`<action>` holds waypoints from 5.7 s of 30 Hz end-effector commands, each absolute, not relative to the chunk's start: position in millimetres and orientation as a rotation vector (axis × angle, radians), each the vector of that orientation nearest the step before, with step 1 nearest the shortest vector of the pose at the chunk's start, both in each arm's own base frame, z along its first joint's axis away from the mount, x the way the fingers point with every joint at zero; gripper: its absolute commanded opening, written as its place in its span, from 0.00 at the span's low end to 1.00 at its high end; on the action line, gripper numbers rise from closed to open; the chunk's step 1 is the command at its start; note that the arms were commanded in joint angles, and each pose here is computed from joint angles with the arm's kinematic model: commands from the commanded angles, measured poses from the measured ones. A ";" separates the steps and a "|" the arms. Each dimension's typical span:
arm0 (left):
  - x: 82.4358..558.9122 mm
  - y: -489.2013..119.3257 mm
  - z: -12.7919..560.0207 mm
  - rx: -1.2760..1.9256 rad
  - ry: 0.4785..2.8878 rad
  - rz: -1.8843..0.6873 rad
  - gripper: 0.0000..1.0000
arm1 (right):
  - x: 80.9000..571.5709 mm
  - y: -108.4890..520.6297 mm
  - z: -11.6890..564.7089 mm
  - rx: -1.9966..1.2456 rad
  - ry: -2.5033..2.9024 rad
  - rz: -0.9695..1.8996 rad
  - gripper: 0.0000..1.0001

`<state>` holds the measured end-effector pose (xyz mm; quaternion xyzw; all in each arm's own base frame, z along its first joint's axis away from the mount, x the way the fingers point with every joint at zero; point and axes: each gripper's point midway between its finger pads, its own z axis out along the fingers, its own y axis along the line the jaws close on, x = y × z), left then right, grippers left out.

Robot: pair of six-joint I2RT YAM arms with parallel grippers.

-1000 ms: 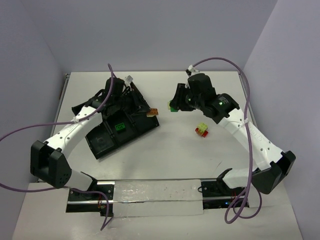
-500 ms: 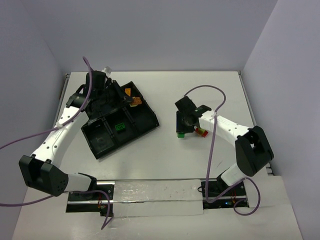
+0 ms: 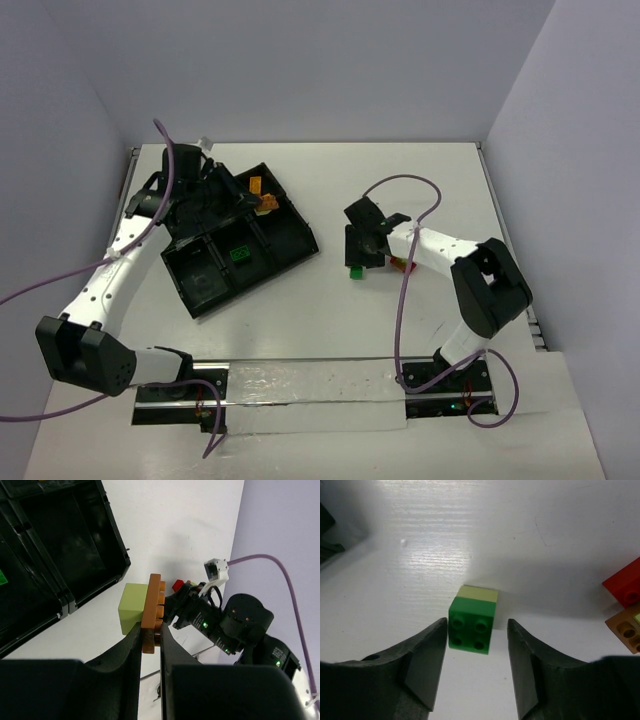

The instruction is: Sort the legos into containers by color

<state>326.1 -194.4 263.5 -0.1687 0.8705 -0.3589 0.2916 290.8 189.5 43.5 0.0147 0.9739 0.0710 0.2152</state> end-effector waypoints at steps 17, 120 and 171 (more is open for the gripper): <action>320.2 -233.4 329.9 -0.304 2.155 -1.756 0.00 | 317.3 259.1 274.4 -0.203 2.172 0.779 0.78; 283.9 -230.9 292.2 0.100 2.410 -0.986 0.00 | 290.4 390.7 277.7 -1.405 1.203 0.584 0.28; 224.1 -258.5 360.2 0.230 1.813 -2.037 0.70 | 227.3 325.4 366.4 -1.112 1.004 1.097 0.00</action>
